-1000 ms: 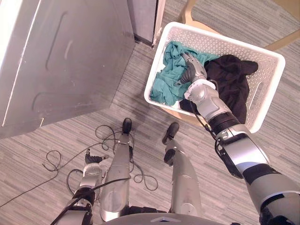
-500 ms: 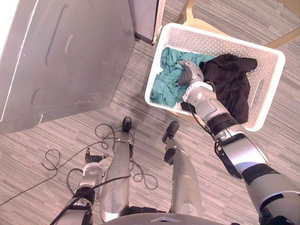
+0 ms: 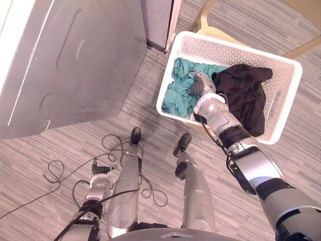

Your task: Pick up the laundry basket with both hands and put the clothes into the washing machine.

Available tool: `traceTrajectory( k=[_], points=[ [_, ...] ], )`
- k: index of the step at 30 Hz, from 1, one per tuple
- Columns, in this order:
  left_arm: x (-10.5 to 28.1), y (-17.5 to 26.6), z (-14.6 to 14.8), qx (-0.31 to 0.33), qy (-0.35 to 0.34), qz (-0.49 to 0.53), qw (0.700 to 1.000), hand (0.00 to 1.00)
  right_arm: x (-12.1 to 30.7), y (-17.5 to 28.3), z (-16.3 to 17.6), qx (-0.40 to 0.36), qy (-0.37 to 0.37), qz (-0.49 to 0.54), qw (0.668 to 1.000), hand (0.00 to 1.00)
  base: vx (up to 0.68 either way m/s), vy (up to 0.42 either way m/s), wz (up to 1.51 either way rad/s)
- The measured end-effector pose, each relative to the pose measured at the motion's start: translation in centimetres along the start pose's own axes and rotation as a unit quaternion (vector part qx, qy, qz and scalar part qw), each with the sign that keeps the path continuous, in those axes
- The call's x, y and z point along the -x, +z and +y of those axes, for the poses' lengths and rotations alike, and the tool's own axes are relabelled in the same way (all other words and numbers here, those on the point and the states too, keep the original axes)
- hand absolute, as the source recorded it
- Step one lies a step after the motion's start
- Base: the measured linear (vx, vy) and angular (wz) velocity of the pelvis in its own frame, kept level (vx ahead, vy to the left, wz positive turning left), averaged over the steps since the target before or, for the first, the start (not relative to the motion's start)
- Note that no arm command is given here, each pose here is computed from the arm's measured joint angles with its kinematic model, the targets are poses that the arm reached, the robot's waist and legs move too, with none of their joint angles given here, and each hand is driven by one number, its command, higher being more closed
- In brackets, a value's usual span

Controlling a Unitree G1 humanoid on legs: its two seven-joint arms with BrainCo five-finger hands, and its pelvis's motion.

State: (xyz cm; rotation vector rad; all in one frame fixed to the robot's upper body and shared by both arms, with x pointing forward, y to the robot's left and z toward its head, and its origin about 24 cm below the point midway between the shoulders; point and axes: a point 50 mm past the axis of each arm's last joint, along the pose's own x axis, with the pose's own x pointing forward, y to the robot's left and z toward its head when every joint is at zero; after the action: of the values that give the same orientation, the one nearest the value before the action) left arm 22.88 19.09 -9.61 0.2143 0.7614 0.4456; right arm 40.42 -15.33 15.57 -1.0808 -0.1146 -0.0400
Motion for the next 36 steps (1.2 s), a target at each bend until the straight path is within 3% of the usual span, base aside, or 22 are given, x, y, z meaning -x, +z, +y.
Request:
traceTrajectory(
  k=[4, 9, 11, 12, 15, 21, 26, 32, 36],
  points=[
    [0.1, 0.0, -0.2, 0.014, -0.002, 0.006, 1.0, 0.0, 0.3, -1.1, 0.1, -0.146, -0.036, 0.047, 0.988, 1.0, 0.0, 0.0, 0.0],
    [0.2, 0.2, -0.4, 0.045, -0.003, 0.013, 0.999, 0.0, 0.3, -2.0, -0.7, -0.375, -0.097, 0.098, 0.917, 1.0, 0.0, 0.0, 0.0],
    [0.4, 0.3, -0.9, 0.083, -0.007, 0.022, 0.996, 0.0, 0.4, -2.5, -1.4, -0.553, -0.134, 0.111, 0.815, 1.0, 0.01, -0.019, -0.04],
    [0.5, 0.4, -1.0, 0.093, -0.009, 0.024, 0.995, 0.0, 0.4, -2.6, -1.5, -0.584, -0.14, 0.112, 0.792, 1.0, 0.01, -0.024, -0.04],
    [0.9, 0.9, -1.9, 0.129, -0.02, 0.025, 0.991, 0.0, 0.6, -2.6, -2.1, -0.71, -0.17, 0.107, 0.675, 1.0, 0.01, -0.029, -0.04],
    [1.4, 1.3, -2.9, 0.15, -0.034, 0.025, 0.988, 0.0, 1.0, -1.4, -4.1, -0.826, -0.201, 0.055, 0.524, 1.0, 0.02, -0.022, -0.05],
    [1.7, 1.1, -3.5, 0.15, -0.043, 0.032, 0.987, 0.0, 1.7, 0.4, -4.7, -0.862, -0.194, 0.007, 0.468, 1.0, -0.02, -0.017, 0.04],
    [2.1, -0.1, -3.9, 0.153, -0.053, 0.053, 0.985, 0.0, 3.0, 3.2, -4.7, -0.877, -0.159, -0.049, 0.451, 1.0, 0.0, -0.006, 0.02],
    [2.3, -1.8, -3.4, 0.145, -0.054, 0.075, 0.985, 0.0, 4.7, 3.7, -2.2, -0.881, -0.13, -0.04, 0.453, 1.0, 0.02, -0.002, -0.01]
  ],
)
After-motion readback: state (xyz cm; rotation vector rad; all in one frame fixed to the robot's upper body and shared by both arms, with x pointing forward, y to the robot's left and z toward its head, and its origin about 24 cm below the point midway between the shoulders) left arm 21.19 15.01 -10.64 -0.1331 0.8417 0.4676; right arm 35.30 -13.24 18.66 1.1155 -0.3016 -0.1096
